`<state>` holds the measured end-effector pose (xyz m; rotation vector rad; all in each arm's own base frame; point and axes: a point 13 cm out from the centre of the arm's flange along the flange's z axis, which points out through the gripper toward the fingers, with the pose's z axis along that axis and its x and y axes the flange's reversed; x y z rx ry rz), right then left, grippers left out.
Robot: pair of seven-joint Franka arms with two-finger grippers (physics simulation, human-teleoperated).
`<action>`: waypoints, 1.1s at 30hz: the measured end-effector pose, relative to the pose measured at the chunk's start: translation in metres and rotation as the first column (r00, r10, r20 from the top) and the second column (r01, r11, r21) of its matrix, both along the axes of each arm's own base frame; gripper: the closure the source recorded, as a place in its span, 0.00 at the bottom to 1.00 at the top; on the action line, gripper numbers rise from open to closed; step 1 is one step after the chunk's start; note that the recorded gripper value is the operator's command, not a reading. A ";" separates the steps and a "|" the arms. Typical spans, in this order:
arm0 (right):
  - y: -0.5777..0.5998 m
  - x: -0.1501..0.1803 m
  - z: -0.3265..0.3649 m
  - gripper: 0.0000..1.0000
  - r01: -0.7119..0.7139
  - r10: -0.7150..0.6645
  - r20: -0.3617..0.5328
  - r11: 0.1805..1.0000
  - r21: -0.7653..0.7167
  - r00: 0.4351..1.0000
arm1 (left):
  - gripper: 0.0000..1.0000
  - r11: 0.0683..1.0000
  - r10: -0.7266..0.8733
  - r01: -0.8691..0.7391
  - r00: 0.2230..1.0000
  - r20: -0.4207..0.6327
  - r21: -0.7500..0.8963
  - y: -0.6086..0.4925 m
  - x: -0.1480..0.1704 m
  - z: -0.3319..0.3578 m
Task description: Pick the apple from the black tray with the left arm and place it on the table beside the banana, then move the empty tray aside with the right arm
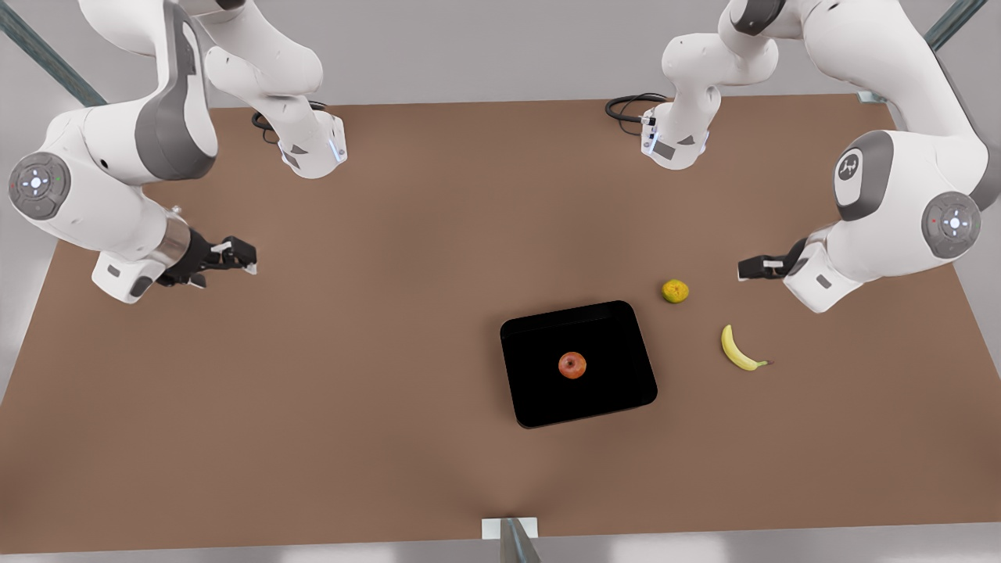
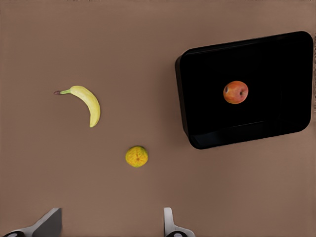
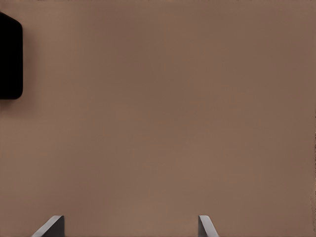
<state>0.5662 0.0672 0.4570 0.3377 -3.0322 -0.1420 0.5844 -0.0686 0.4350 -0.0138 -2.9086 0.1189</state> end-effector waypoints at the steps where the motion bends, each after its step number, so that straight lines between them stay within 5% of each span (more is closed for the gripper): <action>1: -0.001 0.003 -0.001 0.00 -0.003 0.003 0.007 1.000 0.001 1.000 | 0.00 1.000 0.004 -0.004 1.000 0.006 -0.002 0.000 0.002 0.000; 6: 0.006 0.009 -0.001 0.00 -0.035 0.035 0.032 0.999 0.006 0.999 | 0.00 1.000 -0.016 0.016 1.000 0.020 -0.011 -0.024 0.007 -0.003; 10: 0.007 0.012 -0.003 0.00 -0.052 0.052 0.040 0.999 0.007 0.998 | 0.00 0.956 -0.285 0.285 0.958 0.020 -0.074 -0.192 -0.010 -0.043; 17: 0.006 0.014 -0.003 0.00 -0.069 0.069 0.049 0.998 0.008 0.996 | 0.00 0.932 -0.359 0.361 0.932 0.042 -0.029 -0.303 -0.031 -0.105; 33: 0.054 0.029 -0.048 0.00 -0.169 0.169 0.011 0.985 0.025 0.986 | 0.00 0.999 0.002 -0.005 0.997 0.071 0.050 -0.319 0.018 -0.283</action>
